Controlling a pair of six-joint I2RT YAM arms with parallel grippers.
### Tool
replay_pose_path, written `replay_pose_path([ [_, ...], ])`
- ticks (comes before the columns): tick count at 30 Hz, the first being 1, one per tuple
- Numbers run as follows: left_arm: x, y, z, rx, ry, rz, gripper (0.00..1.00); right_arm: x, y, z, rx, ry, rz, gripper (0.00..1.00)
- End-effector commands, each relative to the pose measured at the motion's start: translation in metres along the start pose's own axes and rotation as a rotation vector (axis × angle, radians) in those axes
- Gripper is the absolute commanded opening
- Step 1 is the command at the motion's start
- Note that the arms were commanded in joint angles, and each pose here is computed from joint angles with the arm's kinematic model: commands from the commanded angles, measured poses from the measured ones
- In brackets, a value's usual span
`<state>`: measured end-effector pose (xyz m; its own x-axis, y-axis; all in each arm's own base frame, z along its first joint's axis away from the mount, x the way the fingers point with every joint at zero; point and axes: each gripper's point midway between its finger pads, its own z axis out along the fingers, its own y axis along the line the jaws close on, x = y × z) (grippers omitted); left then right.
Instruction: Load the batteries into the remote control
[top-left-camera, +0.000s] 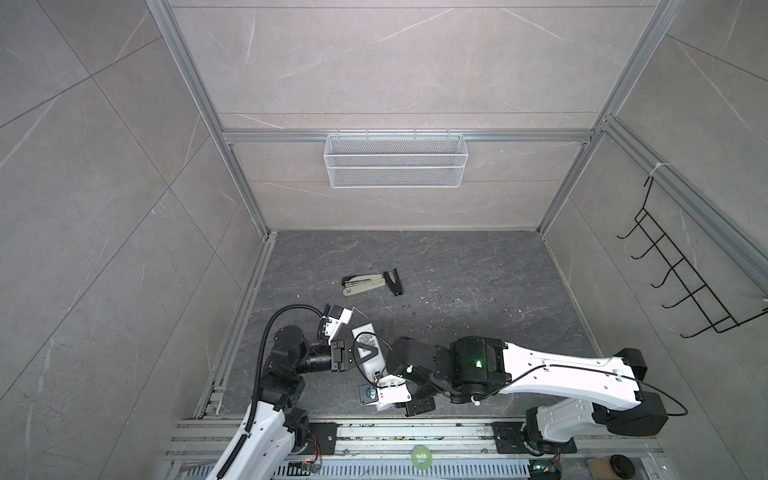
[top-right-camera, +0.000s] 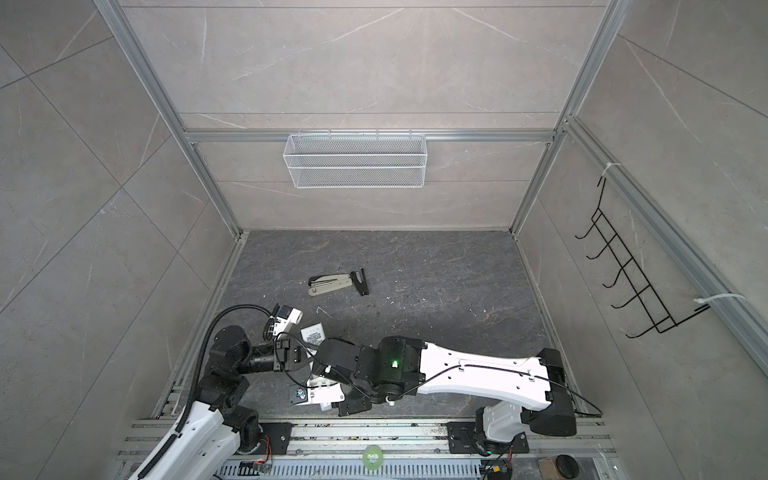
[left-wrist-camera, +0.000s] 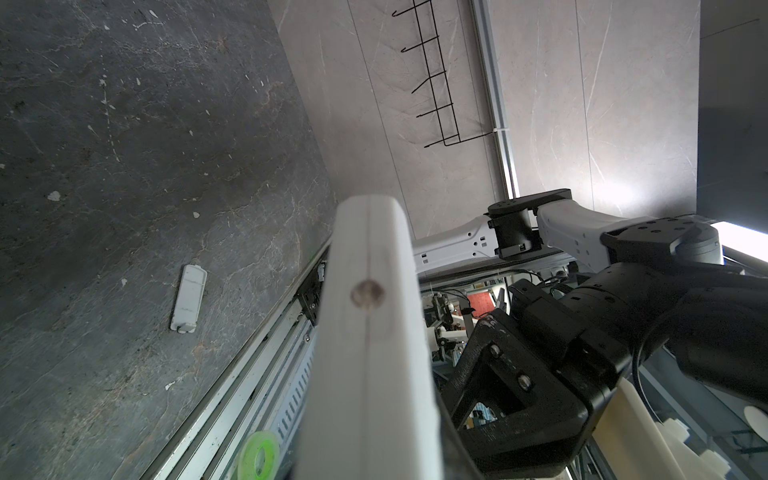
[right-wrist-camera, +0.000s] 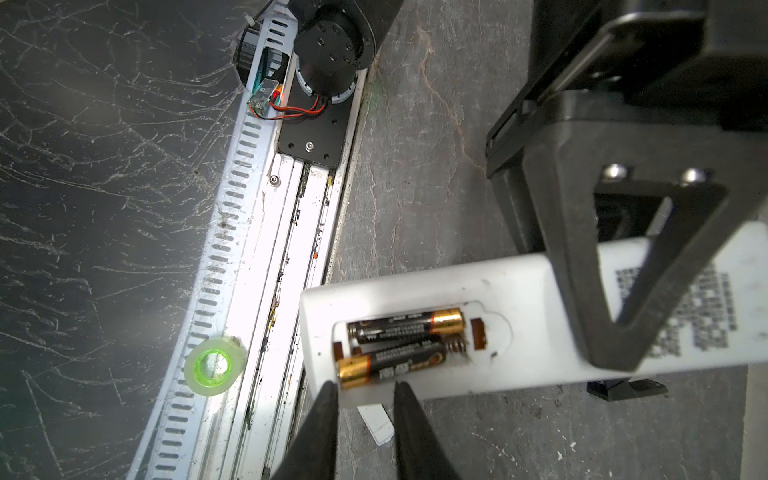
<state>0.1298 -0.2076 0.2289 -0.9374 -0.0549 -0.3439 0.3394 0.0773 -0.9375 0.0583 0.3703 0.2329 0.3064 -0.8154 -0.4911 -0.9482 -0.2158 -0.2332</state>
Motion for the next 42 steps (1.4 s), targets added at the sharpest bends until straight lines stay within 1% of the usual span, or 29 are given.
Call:
replay_pose_path([
  [1, -0.003, -0.024, -0.001, 0.043, 0.011, 0.079, 0.00, 0.000, -0.001, 0.003, 0.001, 0.012, 0.006, 0.27],
  [10, -0.003, -0.023, -0.001, 0.042, 0.013, 0.073, 0.00, -0.005, -0.002, 0.005, 0.004, -0.012, 0.013, 0.26],
  [22, -0.003, -0.023, 0.000, 0.042, 0.015, 0.070, 0.00, 0.000, -0.003, 0.015, 0.017, 0.012, 0.008, 0.22],
  [42, -0.003, -0.024, 0.000, 0.051, 0.022, 0.068, 0.00, 0.017, -0.021, 0.036, 0.122, 0.104, -0.008, 0.16],
])
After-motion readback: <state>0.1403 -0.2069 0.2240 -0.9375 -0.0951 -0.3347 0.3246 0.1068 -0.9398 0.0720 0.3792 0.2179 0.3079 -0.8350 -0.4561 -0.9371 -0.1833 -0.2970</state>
